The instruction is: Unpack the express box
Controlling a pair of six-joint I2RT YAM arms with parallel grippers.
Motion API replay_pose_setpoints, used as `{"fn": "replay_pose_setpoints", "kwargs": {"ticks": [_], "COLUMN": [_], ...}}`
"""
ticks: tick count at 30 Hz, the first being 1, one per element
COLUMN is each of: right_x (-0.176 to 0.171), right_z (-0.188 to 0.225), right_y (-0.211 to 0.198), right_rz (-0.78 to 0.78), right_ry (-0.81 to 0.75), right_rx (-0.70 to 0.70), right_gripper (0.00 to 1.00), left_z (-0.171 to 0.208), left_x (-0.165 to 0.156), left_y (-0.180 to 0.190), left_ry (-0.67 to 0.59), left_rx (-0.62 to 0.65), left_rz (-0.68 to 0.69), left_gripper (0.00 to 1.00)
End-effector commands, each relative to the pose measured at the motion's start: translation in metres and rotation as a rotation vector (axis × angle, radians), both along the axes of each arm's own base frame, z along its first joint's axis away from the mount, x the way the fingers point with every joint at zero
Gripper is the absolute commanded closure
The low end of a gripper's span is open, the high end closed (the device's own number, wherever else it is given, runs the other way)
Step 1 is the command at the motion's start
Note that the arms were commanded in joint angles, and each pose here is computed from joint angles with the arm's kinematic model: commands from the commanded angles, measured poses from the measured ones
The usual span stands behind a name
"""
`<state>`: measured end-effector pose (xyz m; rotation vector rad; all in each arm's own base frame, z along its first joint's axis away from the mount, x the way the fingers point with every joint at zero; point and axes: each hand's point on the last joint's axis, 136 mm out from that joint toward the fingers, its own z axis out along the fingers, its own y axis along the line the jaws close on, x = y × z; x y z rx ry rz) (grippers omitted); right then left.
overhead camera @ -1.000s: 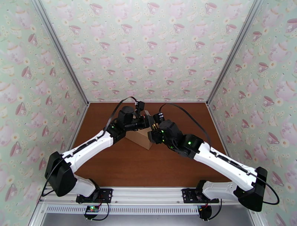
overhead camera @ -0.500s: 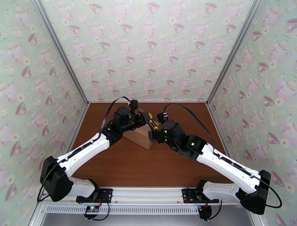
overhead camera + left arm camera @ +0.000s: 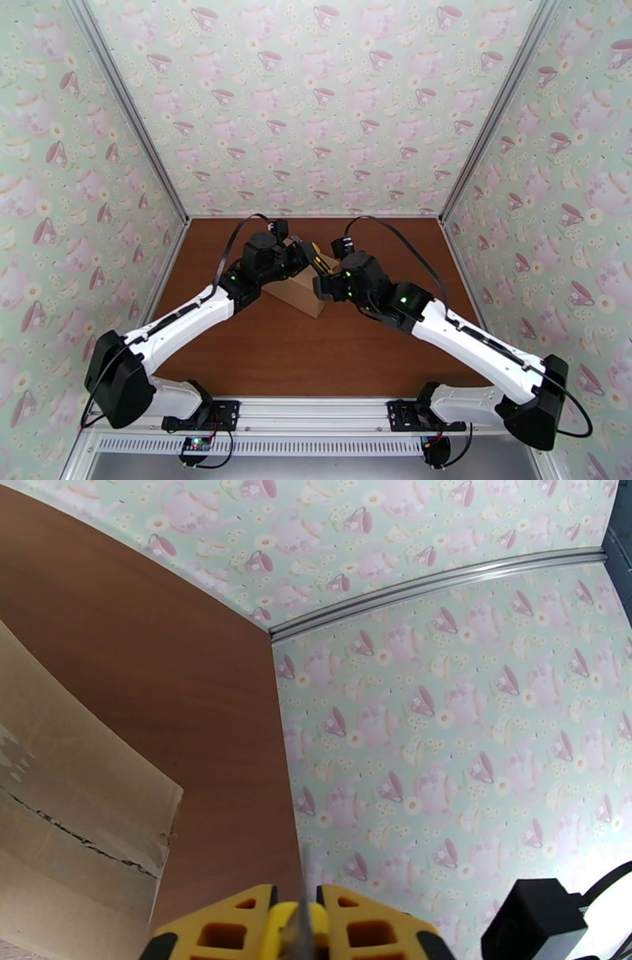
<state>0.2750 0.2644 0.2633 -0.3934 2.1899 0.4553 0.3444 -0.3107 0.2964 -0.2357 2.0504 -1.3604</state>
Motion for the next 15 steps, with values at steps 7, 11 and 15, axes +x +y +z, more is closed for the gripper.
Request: {"fn": "replay_pose_setpoints", "kwargs": {"ticks": [7, 11, 15], "right_x": [0.012, 0.015, 0.019], "right_z": [0.023, 0.024, 0.023], "right_y": [0.005, 0.007, 0.009], "right_rz": [-0.010, -0.006, -0.005], "right_ry": [-0.041, -0.047, -0.047], "right_rx": [0.051, 0.041, 0.031], "right_gripper": [0.18, 0.20, 0.22], "left_z": [0.021, 0.025, 0.028], "left_x": [-0.003, -0.002, -0.006], "left_y": [0.002, 0.001, -0.003], "left_ry": [-0.032, -0.039, -0.033], "left_rx": [-0.059, -0.067, -0.083], "left_rz": [-0.002, -0.002, -0.032], "left_gripper": [1.00, 1.00, 1.00]}}
